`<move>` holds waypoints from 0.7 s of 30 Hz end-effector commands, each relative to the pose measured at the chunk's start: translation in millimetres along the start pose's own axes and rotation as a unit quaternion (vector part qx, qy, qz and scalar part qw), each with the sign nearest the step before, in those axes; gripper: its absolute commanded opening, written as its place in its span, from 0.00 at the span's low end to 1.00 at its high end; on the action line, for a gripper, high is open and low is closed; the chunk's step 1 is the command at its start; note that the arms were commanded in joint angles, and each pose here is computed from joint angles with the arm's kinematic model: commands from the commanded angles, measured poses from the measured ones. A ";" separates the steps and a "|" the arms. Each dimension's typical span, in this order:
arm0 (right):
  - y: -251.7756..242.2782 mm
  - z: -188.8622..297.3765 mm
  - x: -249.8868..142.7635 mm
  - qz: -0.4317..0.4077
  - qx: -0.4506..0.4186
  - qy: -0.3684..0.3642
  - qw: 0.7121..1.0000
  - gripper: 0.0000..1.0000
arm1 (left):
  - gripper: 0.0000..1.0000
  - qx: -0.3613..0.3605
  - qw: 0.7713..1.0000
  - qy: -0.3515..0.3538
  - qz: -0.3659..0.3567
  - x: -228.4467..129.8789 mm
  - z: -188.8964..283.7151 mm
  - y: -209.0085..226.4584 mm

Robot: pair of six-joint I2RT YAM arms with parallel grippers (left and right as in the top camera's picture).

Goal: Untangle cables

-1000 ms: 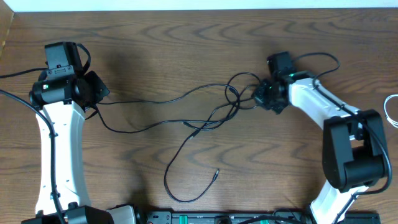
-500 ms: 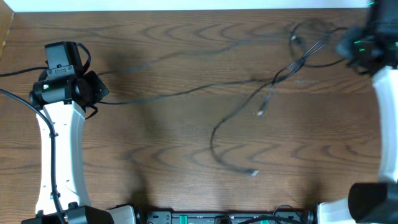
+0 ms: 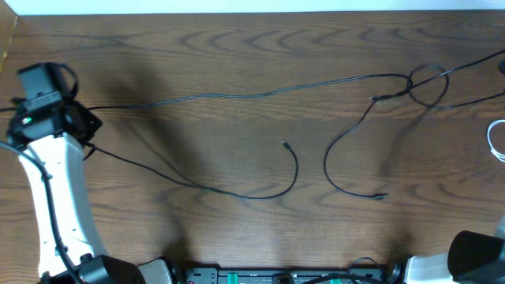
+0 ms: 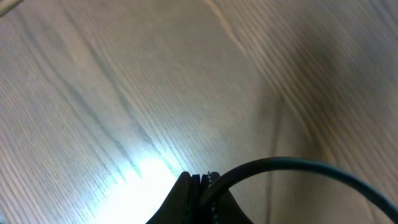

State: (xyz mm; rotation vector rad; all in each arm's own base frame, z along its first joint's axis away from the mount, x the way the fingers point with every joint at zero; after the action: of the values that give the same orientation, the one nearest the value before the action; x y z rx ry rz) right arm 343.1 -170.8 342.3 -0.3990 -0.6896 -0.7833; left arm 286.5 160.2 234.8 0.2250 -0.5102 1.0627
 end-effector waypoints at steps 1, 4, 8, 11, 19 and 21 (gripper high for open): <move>8.0 3.4 4.7 -0.006 0.041 0.000 0.999 0.01 | 0.07 -0.043 0.997 0.036 0.049 -1.9 -4.5 -2.4; 24.9 7.2 3.5 0.011 0.085 0.002 0.996 0.01 | 0.08 -0.087 0.994 0.050 0.036 -5.4 -1.9 -17.6; 19.9 7.8 4.5 0.009 0.052 -0.008 0.999 0.01 | 0.08 -0.091 0.995 0.038 0.013 -4.7 -0.5 -23.5; -4.5 4.5 6.4 -0.028 -0.017 -0.016 0.999 0.01 | 0.07 -0.071 0.994 0.032 0.073 4.0 -4.3 -9.4; -55.7 -6.9 12.5 -0.114 -0.087 -0.015 0.990 0.01 | 0.07 -0.044 0.973 0.015 0.225 31.6 -14.2 33.7; -61.0 -10.2 12.6 -0.135 -0.078 -0.008 0.988 0.01 | 0.07 -0.047 0.967 0.016 0.250 36.5 -15.7 41.7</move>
State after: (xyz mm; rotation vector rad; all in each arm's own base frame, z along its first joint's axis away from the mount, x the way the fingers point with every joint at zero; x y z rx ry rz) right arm 317.9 -206.3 341.5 -0.4518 -0.6746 -0.9776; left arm 277.0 201.5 238.5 0.0159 -0.5937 1.3995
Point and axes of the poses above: each gripper's point midway between its finger pads, its own z axis back along the fingers, its own y axis along the line the jaws close on, x = y × z, the point moved 4 cm from there along z, back along the fingers, and after that the axes turned 9 degrees about z, right-handed, at the moved point
